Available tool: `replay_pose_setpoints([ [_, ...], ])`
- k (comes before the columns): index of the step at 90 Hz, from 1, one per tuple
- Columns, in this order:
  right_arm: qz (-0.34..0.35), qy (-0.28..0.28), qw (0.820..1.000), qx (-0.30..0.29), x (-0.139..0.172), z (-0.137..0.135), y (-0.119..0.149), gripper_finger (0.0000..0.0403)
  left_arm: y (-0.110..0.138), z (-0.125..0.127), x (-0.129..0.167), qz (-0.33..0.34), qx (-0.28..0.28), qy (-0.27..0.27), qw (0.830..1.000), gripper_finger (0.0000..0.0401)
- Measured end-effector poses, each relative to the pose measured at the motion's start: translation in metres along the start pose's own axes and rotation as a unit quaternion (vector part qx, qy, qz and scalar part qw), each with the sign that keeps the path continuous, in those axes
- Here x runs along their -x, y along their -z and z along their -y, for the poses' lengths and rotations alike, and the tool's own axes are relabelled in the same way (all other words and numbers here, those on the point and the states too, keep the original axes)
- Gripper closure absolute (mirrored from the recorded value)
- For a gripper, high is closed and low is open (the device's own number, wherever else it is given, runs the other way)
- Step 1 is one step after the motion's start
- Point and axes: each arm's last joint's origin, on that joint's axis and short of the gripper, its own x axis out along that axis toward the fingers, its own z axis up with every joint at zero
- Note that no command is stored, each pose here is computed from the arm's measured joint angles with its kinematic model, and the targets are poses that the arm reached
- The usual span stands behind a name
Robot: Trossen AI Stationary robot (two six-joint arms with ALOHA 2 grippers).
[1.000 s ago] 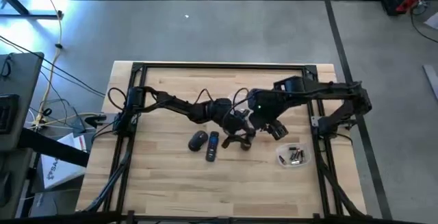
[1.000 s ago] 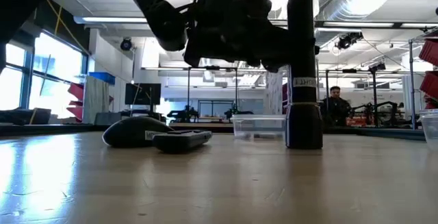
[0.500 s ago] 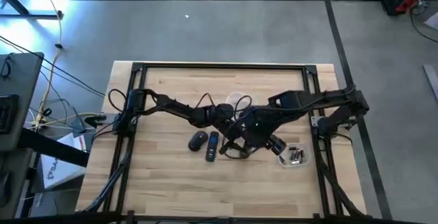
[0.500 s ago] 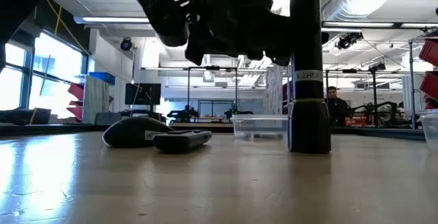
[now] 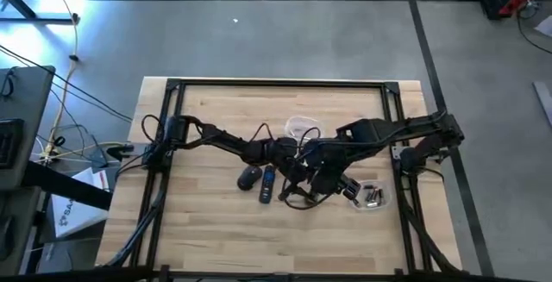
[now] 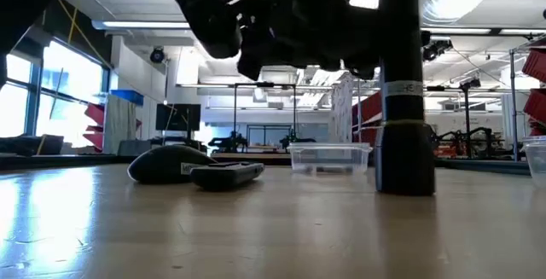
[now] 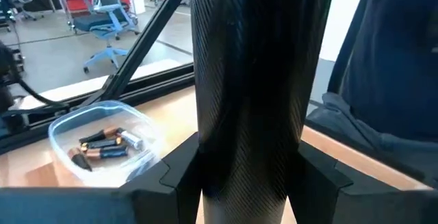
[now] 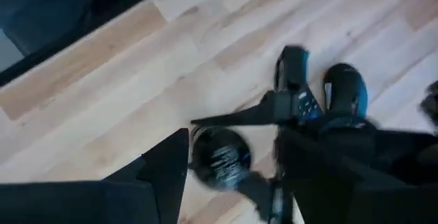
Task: Insert battery
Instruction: Close the flashlight battery compartment
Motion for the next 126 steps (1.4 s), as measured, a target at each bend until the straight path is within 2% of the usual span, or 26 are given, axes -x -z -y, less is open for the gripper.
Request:
replay_pose_setpoints([
  [15, -0.002, -0.031, 0.999, -0.01, 0.0, -0.003, 0.003, 0.0217, 0.0, 0.001, -0.001, 0.006, -0.003, 0.012, 1.0, 0.0255],
  [31, 0.0, -0.032, 0.999, -0.006, 0.0, -0.003, 0.003, 0.0224, -0.001, 0.005, -0.004, 0.005, -0.002, 0.018, 1.0, 0.0255],
  [48, -0.016, -0.048, 0.999, -0.012, -0.015, 0.002, 0.003, 0.0227, -0.002, 0.006, -0.006, 0.005, 0.0, 0.02, 1.0, 0.0255],
  [126, -0.022, -0.046, 0.997, -0.054, -0.011, 0.001, -0.001, 0.0227, -0.001, 0.005, -0.005, -0.001, 0.013, 0.009, 1.0, 0.0255],
])
